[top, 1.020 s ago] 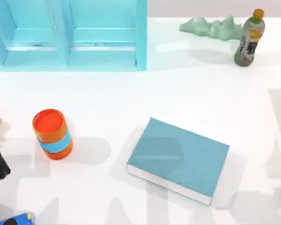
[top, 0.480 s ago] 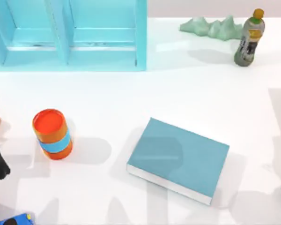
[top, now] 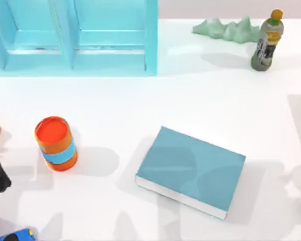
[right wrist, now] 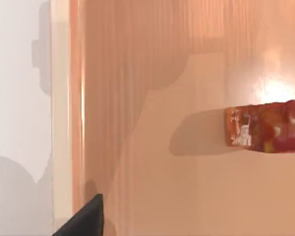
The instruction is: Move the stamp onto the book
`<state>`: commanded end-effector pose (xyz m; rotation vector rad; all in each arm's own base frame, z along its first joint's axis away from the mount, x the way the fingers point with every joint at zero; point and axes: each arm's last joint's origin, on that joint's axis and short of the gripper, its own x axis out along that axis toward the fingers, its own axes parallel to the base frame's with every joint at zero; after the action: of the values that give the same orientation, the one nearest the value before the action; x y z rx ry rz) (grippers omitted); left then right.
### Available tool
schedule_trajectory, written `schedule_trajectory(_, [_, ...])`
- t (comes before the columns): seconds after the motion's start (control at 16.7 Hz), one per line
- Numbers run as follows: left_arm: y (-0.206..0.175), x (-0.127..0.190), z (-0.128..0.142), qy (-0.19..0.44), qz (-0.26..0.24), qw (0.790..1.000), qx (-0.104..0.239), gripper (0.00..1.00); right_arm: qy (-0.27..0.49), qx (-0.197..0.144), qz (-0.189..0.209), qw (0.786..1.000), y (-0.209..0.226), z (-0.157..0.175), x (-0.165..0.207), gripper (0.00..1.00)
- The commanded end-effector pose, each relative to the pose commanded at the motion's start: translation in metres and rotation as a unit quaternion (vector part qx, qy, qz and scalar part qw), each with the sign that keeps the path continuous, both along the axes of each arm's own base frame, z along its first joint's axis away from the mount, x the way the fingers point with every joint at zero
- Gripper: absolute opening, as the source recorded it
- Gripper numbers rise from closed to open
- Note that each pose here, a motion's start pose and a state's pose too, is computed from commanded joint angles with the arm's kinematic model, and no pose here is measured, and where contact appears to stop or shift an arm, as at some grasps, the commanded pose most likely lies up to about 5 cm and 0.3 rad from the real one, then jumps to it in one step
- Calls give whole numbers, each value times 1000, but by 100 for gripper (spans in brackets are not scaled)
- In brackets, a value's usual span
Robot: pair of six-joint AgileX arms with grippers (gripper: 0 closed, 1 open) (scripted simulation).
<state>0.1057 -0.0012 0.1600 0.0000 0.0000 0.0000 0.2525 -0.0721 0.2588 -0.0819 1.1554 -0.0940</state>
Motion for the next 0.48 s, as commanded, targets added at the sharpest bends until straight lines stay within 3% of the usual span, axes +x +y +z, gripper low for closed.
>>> schedule_trajectory(0.24, [0, 0, 0, 0, 0, 1000, 0, 100, 115, 27, -2, 993, -35, -11, 47, 100])
schedule_trajectory(0.48, [0, 0, 0, 0, 0, 1000, 0, 100, 181, 50, -1, 982, -66, -22, 78, 100])
